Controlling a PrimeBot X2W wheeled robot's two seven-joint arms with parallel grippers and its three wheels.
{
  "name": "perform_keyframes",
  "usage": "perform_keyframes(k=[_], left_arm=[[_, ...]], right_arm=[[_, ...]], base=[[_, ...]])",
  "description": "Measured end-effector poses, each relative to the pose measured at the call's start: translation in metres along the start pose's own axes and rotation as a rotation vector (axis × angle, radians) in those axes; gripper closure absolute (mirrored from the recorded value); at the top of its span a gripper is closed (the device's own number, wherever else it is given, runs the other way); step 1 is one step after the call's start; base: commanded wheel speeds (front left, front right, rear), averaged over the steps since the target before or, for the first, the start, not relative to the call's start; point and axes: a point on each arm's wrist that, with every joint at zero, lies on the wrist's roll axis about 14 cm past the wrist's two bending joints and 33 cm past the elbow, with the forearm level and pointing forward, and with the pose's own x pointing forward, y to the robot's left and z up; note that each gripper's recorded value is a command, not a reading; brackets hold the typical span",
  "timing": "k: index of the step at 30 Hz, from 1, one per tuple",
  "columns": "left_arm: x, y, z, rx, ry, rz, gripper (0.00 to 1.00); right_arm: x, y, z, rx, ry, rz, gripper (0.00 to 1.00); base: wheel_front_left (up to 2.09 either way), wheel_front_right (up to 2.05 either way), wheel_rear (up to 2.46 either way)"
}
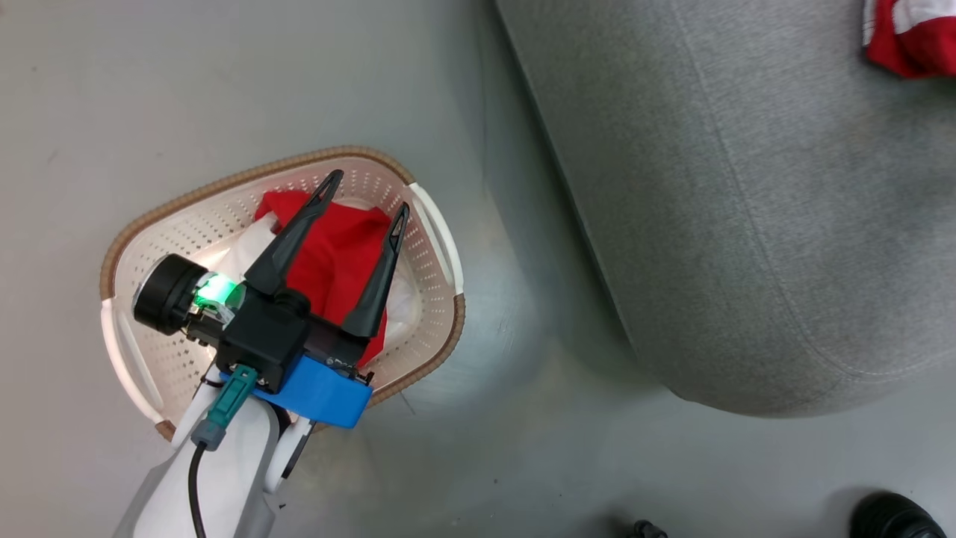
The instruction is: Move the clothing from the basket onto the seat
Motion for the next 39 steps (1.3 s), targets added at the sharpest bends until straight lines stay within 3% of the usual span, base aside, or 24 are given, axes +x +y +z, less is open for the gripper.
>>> perform_keyframes(k=[2, 5, 7, 8, 26, 39], left_arm=[[-0.003, 0.005, -0.007, -0.007, 0.015, 0.015, 0.00], [-0.005, 0.009, -0.014, -0.013, 0.027, 0.022, 0.00], [-0.006, 0.010, -0.016, -0.015, 0.030, 0.023, 0.00], [-0.006, 0.010, -0.015, -0.015, 0.028, 0.023, 0.00], [-0.008, 0.011, -0.003, -0.006, 0.015, 0.036, 0.00], [-0.020, 0.000, 0.025, -0.027, -0.001, 0.087, 0.00]], right_arm=[[0.000, 0.011, -0.022, 0.023, 0.044, 0.004, 0.92], [0.000, 0.020, -0.043, 0.016, 0.089, 0.015, 0.90], [0.000, 0.022, -0.050, 0.008, 0.105, 0.018, 0.59], [0.001, 0.023, -0.052, 0.007, 0.109, 0.019, 0.02], [-0.009, 0.025, -0.054, -0.007, 0.115, 0.034, 0.00], [-0.049, 0.031, -0.047, -0.046, 0.100, 0.111, 0.00]], base=[[0.00, 0.00, 0.00], [0.00, 0.00, 0.00], [0.00, 0.00, 0.00], [0.00, 0.00, 0.00], [0.00, 0.00, 0.00], [0.00, 0.00, 0.00]])
